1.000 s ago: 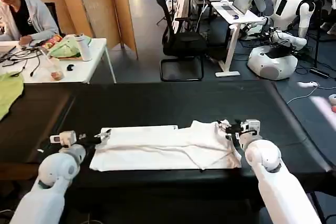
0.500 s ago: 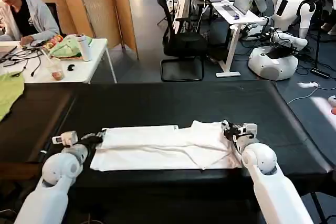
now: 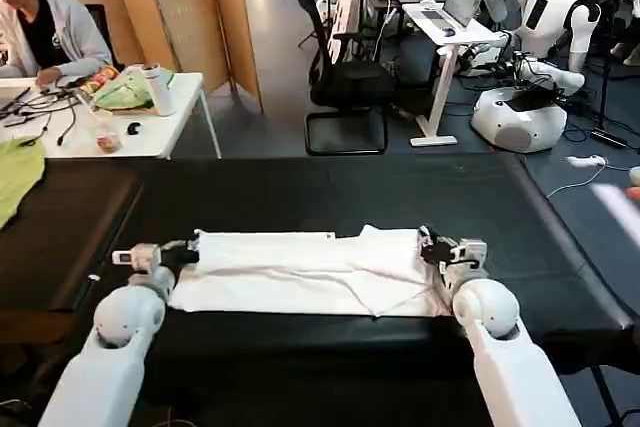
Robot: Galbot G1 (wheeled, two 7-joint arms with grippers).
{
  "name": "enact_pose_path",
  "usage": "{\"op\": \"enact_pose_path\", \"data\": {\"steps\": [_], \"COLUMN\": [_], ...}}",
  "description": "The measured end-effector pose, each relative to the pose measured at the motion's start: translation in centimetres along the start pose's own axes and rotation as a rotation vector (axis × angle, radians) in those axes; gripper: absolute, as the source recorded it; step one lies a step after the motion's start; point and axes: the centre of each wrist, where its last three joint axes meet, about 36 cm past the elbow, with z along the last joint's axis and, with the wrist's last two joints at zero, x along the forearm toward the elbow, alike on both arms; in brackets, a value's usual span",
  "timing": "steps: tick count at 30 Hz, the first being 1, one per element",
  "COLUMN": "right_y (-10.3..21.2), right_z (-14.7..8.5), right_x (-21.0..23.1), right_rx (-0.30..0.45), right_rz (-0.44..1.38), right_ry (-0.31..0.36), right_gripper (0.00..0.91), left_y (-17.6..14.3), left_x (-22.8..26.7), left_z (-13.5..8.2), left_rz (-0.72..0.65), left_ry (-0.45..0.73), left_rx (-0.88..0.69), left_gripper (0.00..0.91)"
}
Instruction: Fold and organize the clothes.
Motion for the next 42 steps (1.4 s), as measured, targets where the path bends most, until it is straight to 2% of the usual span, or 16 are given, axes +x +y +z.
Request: {"op": "enact_pose_path", "data": {"steps": [10,18,31,34,39,42], "right_y": [0.2,1.6,1.3,1.3,1.4,1.4], "right_z": [-1.9,-2.5,-2.9,-3.0,-3.1,-3.0], "right_x": [4.9,6.5,7.2,7.1,7.1,7.2], "right_rx": [0.029,0.060,0.082,0.083,0.083,0.083], "right_rz": [-0.050,-0.074,-0.074,-0.074,-0.076,-0.078], "right_ry": [-0.056,-0.091,-0.103,-0.108,-0.113,-0.114], "right_gripper": [0.878,0.878,0.878,0.878,0.878,0.878], "left_y": [1.3,0.5,-1.2,-1.6,-2.4,-2.6], "left_x": [2.3,4.3,5.0,5.3,6.2,6.3], "left_z": [-0.2,2.1,5.1,5.4,6.0,6.1], "left_rz": [-0.014,-0.004,-0.005,-0.006,-0.008,-0.007], "left_ry": [-0.012,-0.003,0.019,0.018,0.019,0.020], "left_rx": [0.014,0.043,0.096,0.105,0.116,0.125], "left_gripper": [0.878,0.878,0.878,0.761,0.683,0.478]}}
